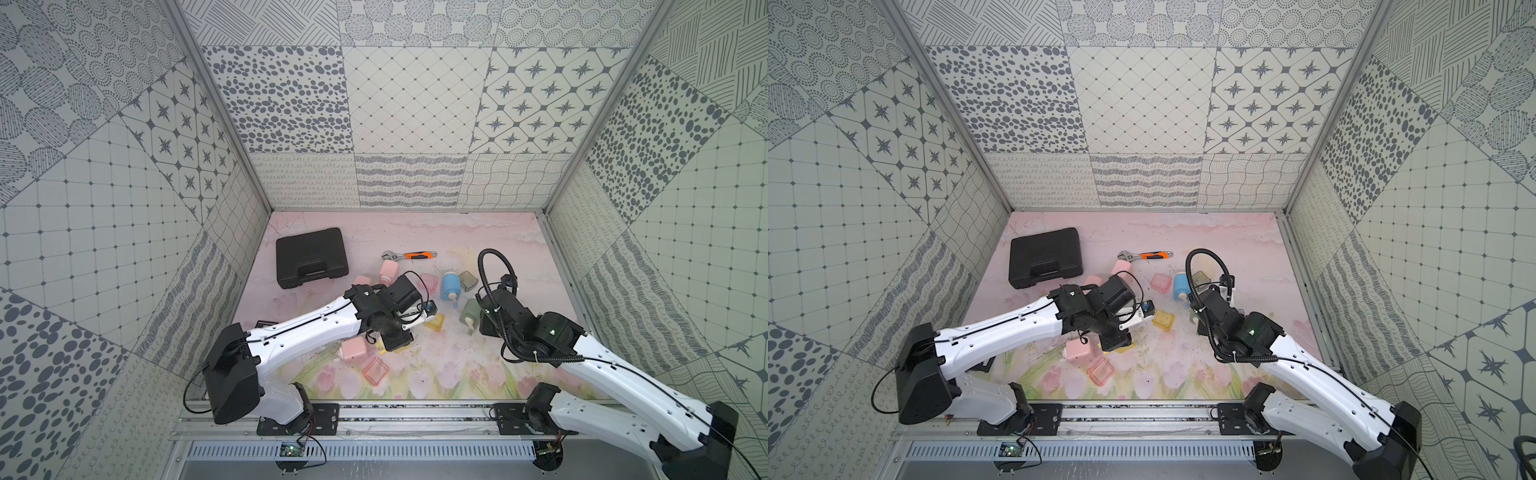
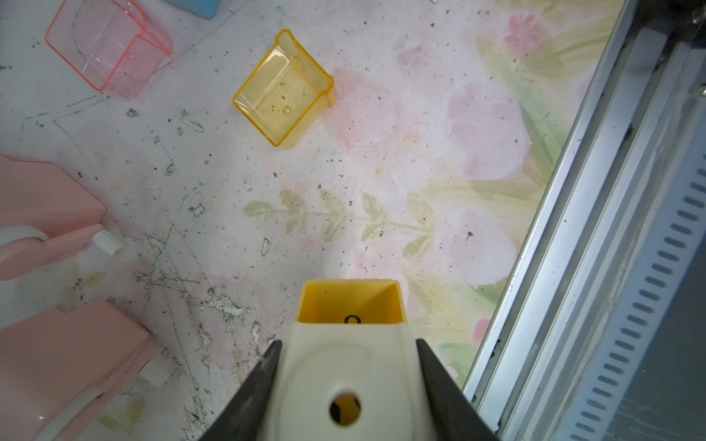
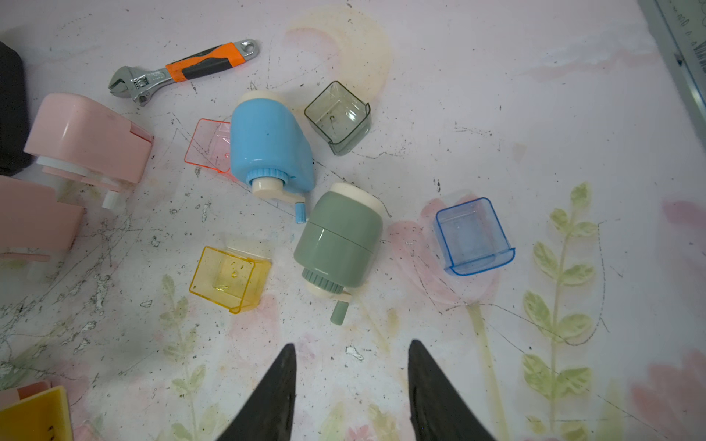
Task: Put the tray back into the pencil sharpener
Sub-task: Pick up the pencil sharpener from the center of the board, then place the pencil sharpener at the center of the board.
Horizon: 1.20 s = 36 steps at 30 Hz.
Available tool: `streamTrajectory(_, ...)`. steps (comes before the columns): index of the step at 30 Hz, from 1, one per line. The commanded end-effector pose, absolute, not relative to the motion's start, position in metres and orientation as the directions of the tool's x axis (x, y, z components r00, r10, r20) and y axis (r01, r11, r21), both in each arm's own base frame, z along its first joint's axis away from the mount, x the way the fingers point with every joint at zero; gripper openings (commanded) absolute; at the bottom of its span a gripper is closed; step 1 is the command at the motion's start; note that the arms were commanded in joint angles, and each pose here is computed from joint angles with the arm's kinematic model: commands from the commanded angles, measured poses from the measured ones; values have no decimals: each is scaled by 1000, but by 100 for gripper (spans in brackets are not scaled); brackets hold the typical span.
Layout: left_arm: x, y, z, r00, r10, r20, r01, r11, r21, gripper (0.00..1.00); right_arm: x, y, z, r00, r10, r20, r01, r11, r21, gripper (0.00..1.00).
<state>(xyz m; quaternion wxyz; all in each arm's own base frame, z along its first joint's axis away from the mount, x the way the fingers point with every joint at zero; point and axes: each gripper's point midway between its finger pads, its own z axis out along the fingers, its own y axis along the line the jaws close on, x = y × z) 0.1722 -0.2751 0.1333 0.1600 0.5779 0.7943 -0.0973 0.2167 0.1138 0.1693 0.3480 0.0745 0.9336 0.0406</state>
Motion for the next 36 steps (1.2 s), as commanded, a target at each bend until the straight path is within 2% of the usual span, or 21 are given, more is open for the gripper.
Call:
streamTrajectory(1,190,-253,129,-132,951,-280,987,152,49,5,229,130,179,-728,171,-664,82,983,164,49)
streamTrajectory(5,223,-250,114,-124,967,-221,985,148,94,6,232,137,169,-744,171,-646,80,982,169,49)
streamTrajectory(11,251,-266,94,23,983,-184,990,3,141,8,228,143,160,-767,223,-601,115,970,214,48)
streamTrajectory(14,258,-274,86,25,981,-192,991,2,137,10,228,143,157,-767,242,-595,127,965,229,48)
streamTrajectory(18,267,-268,70,13,994,-106,990,2,140,12,227,144,155,-771,232,-593,119,967,224,48)
streamTrajectory(24,266,-263,58,-19,998,-57,993,25,115,16,232,146,159,-770,182,-611,84,979,187,48)
streamTrajectory(28,266,-262,52,-32,999,-45,994,36,102,26,235,149,160,-778,163,-607,74,983,170,48)
streamTrajectory(32,265,-263,49,-61,996,-57,993,67,93,45,236,151,161,-779,148,-609,61,985,161,48)
streamTrajectory(36,264,-265,52,-71,994,-87,992,79,94,57,237,151,166,-771,137,-622,49,986,157,49)
